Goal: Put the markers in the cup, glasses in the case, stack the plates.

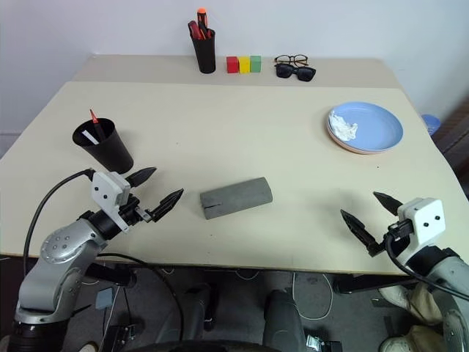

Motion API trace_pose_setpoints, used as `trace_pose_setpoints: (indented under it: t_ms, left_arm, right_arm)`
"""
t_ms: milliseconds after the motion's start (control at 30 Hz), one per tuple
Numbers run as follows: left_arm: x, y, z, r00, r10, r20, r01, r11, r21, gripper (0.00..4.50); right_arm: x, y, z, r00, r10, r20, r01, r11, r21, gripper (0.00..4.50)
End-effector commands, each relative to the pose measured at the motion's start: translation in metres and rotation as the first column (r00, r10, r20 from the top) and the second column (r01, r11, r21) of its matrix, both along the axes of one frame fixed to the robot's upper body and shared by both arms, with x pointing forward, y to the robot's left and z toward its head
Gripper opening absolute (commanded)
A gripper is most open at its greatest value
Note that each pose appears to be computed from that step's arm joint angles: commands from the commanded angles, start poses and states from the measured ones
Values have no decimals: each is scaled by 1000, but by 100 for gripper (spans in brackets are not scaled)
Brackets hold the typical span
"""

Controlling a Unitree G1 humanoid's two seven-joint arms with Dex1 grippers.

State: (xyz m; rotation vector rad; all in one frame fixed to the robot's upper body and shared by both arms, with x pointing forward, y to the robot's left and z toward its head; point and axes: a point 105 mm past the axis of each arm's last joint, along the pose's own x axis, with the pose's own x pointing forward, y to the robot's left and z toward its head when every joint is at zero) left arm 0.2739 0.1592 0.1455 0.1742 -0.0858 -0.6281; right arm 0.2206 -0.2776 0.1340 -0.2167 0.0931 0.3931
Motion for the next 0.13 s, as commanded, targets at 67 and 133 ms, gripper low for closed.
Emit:
trace_pose_setpoints:
  t_ms: [67,133]
  left_arm:
    - [-10,-7,12,998,-42,38,43,999,-5,450]
    - [-12,-9,12,997,-59,39,59,998,-11,450]
  right_arm:
    - [-3,3,12,998,19,59,-17,1000,-25,447]
    - [-3,3,12,998,18,59,-16,1000,-25,447]
